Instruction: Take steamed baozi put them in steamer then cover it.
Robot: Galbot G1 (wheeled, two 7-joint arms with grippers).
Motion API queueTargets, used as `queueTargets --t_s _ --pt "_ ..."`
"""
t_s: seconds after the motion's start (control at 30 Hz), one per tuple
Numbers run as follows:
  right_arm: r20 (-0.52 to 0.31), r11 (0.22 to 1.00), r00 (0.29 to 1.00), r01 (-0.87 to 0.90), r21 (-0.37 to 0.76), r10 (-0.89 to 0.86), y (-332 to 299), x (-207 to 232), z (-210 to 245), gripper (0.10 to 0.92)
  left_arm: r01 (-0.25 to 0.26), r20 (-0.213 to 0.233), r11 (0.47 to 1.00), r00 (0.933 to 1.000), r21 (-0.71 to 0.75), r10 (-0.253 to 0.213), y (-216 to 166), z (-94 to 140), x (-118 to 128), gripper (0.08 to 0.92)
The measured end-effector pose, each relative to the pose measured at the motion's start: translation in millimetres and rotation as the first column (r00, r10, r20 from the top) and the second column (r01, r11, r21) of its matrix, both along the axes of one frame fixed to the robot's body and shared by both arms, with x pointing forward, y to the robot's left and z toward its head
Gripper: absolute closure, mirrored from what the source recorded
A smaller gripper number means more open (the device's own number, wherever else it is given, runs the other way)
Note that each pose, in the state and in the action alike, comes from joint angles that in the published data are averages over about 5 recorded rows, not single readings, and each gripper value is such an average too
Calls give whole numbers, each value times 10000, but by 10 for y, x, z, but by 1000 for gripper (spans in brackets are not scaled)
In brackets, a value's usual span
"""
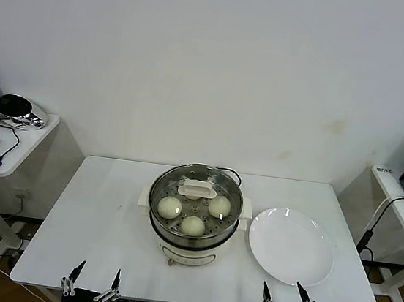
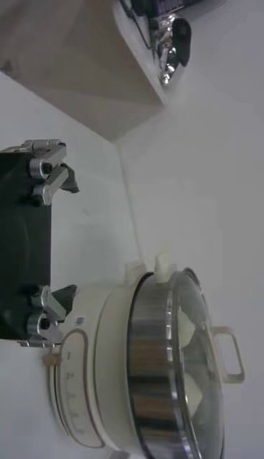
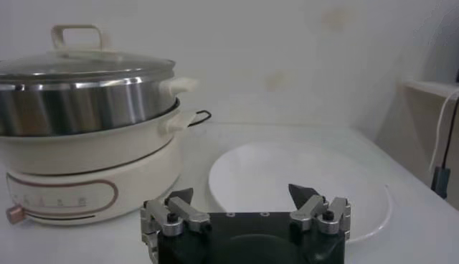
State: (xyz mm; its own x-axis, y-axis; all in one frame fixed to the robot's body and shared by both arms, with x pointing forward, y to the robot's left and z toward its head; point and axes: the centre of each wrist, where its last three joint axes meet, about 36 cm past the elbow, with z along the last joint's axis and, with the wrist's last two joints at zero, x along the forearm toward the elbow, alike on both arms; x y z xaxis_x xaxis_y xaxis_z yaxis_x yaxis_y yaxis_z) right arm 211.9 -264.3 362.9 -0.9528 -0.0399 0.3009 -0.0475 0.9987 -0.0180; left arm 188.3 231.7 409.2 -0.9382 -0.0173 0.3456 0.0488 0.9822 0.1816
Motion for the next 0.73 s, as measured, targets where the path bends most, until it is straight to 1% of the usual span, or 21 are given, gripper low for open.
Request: queueTargets --t_s 0.4,0.73 --pt "376 9996 9993 21 -297 -10 -136 90 73 200 -126 85 9999 9999 6 126 16 62 -32 177" --pt "482 9988 9988 -66 -489 90 -150 122 122 200 -162 146 9999 9998 -28 163 -11 124 -73 177"
